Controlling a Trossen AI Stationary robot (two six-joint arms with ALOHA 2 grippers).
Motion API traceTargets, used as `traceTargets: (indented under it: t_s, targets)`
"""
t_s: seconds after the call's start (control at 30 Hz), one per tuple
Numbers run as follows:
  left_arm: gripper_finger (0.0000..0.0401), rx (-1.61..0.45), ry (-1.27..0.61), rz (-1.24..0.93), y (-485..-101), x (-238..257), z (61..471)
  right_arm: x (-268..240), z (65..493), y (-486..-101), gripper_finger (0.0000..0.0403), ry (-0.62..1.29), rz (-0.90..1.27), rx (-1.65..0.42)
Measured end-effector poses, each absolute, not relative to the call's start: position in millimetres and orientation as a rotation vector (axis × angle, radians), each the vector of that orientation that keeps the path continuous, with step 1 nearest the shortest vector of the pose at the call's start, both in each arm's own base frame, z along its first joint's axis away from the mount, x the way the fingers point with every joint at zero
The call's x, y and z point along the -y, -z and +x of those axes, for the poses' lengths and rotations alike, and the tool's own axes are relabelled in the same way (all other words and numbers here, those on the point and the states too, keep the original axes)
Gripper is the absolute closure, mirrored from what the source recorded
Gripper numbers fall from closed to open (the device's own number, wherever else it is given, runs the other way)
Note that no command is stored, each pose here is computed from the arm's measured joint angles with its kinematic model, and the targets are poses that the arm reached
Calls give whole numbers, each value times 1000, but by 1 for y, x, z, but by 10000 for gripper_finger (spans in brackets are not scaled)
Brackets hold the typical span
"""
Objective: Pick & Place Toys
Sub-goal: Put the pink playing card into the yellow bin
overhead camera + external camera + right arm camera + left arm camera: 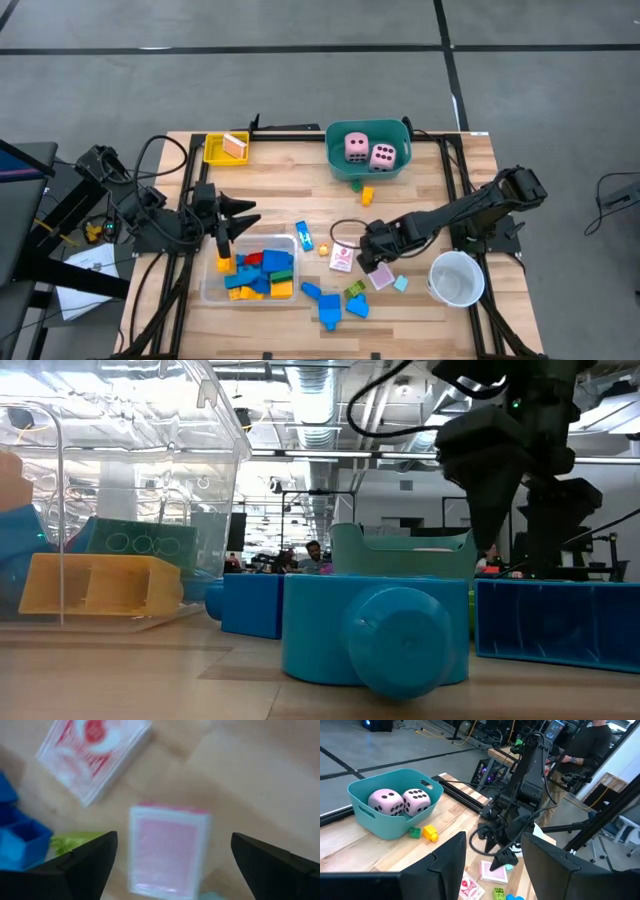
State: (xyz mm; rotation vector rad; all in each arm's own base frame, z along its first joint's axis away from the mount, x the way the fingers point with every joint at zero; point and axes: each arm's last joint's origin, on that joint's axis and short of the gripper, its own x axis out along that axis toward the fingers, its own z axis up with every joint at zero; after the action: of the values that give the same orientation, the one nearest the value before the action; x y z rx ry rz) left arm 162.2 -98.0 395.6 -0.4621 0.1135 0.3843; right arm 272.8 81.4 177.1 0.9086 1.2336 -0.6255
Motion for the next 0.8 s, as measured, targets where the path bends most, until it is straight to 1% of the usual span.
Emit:
traceTargets:
  t_s: [0.3, 0.63, 0.8]
  targets:
    - [216, -121, -366, -468, -396, 99, 162, -104, 286, -141, 22, 667, 921, -1347]
    - [216, -119, -365, -471, -396, 99, 162, -109, 297, -130, 23, 711, 834, -1417]
    - [216, -123, -357, -472, -396, 99, 163, -109, 298, -131, 23, 718, 824, -1418]
